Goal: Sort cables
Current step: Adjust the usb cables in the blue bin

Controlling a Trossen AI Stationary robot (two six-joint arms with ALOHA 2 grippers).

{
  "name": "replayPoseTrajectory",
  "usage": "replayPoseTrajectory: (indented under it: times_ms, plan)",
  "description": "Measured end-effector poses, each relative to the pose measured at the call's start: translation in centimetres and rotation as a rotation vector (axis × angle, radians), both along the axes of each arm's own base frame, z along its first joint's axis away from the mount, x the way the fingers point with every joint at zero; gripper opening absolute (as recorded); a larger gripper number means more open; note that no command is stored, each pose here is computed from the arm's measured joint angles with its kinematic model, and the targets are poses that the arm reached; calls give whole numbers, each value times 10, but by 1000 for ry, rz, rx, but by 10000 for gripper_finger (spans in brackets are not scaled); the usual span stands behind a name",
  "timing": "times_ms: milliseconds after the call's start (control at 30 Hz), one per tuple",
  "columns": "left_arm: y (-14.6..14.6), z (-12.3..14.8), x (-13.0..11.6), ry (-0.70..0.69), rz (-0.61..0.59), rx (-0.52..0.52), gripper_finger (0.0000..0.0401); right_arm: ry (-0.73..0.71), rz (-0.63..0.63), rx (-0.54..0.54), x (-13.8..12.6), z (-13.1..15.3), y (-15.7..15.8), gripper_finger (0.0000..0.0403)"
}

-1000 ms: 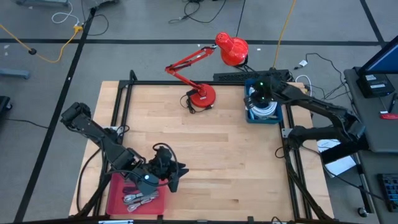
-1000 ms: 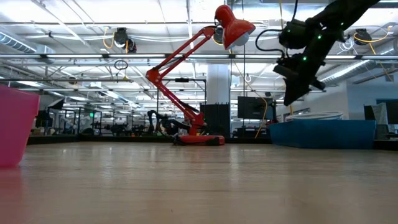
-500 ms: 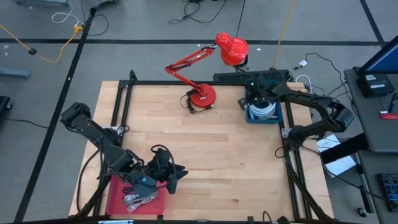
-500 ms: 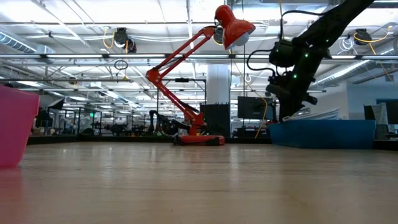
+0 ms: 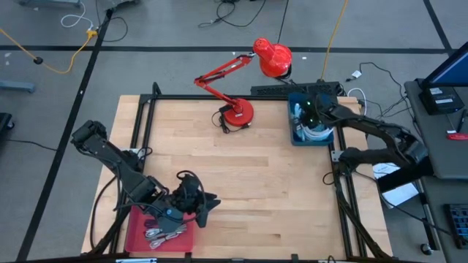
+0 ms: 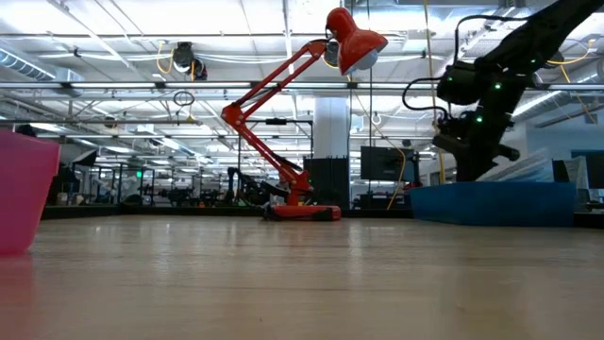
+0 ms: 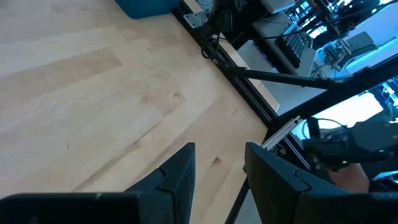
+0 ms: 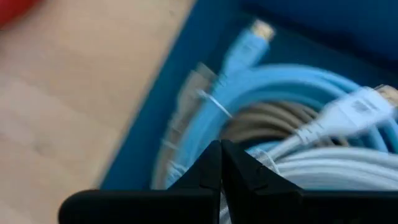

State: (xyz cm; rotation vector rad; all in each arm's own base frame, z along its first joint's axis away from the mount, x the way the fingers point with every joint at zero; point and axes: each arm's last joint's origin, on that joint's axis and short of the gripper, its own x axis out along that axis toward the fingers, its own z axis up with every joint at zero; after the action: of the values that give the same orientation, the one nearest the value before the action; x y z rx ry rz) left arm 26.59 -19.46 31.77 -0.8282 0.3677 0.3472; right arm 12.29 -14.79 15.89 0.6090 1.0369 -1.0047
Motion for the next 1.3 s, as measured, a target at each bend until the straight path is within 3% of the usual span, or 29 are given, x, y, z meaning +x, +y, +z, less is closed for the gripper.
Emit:
replayPoseTrajectory:
  times_ms: [600, 833, 1067, 1300]
  plan:
    - [3, 0, 2, 5, -8, 29, 140, -217, 79, -124, -9, 39, 16, 0]
    - [2, 0, 2, 10, -21, 34, 140, -326, 150, -200, -4, 76, 16, 0]
    - [2, 0, 2, 13, -25, 33, 140, -151, 91, -200, -11, 107, 26, 0]
    - [3, -1, 2, 24, -28, 48, 140, -57, 60, -57, -12, 83, 27, 0]
